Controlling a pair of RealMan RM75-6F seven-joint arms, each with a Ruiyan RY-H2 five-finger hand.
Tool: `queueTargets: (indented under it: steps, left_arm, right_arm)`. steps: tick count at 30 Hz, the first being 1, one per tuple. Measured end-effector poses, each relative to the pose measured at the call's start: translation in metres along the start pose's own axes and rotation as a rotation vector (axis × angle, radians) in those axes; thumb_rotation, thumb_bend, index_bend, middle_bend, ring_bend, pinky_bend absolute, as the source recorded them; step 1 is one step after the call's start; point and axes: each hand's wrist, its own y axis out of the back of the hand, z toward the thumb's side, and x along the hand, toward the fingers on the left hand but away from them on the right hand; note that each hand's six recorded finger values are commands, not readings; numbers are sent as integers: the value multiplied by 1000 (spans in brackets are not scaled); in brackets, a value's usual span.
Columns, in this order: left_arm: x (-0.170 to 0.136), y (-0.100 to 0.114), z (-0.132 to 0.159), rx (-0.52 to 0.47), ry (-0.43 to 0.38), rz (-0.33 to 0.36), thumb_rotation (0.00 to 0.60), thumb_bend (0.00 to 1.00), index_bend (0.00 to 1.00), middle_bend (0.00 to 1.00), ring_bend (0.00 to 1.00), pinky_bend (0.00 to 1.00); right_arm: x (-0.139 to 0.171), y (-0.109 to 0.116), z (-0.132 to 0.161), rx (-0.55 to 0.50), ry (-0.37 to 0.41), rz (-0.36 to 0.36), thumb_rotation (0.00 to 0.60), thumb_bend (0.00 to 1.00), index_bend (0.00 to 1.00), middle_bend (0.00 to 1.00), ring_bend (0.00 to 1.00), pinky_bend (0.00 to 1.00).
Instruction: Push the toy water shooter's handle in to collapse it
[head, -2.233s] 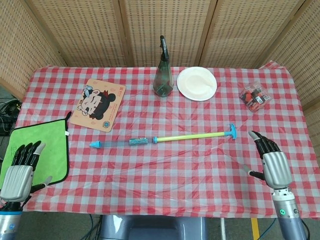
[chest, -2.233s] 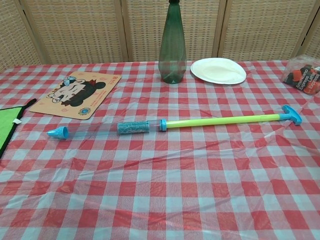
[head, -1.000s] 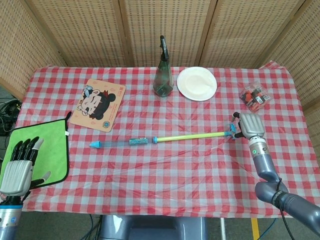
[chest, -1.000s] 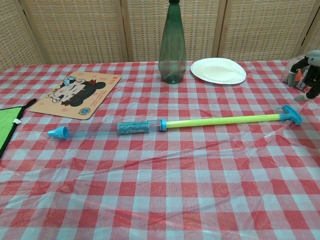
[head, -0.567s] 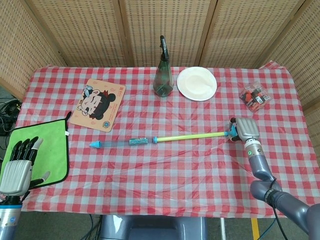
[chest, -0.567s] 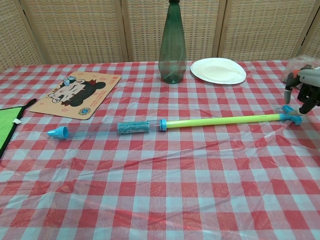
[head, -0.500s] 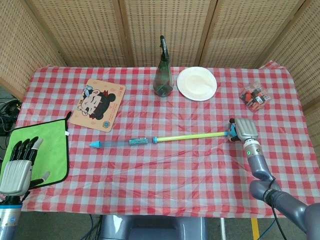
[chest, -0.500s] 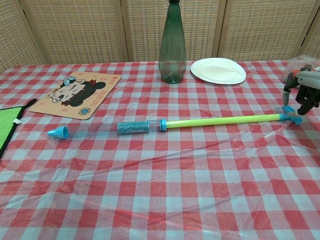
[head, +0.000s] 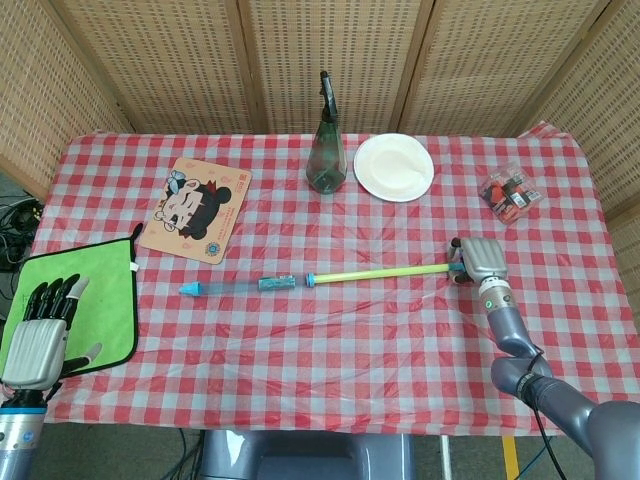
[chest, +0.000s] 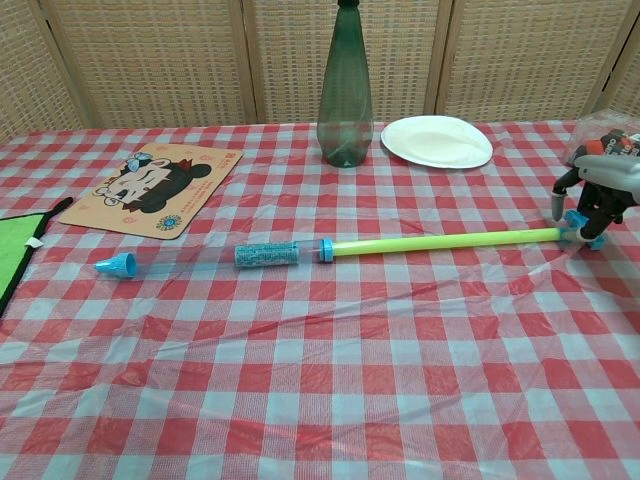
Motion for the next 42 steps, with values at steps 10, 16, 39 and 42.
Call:
queueTargets:
  steps: [10,16,39,42]
  left_arm:
    - [2,-2,1,1,-1,-8,600,188,0,0,0,0]
    - [2,-1,0,1,3,-8,600,188,0,0,0,0]
    - [2,3,1,-32,5,-15,600,192,0,0,0,0]
    - [3,6,4,-42,0,-13,600,193,0,0,0,0]
  right_arm:
    - [-3,-8,0,16,-6,28,600,490,521,1000,986,650]
    - [-4,-13,-1,18,-10,41,600,498,593,1000,987,651]
    - [17,32,6,-129,39,8,600,531,841,1000,994,665]
    - [24,44,6,-152,42,9,600,528,843,1000,994,665]
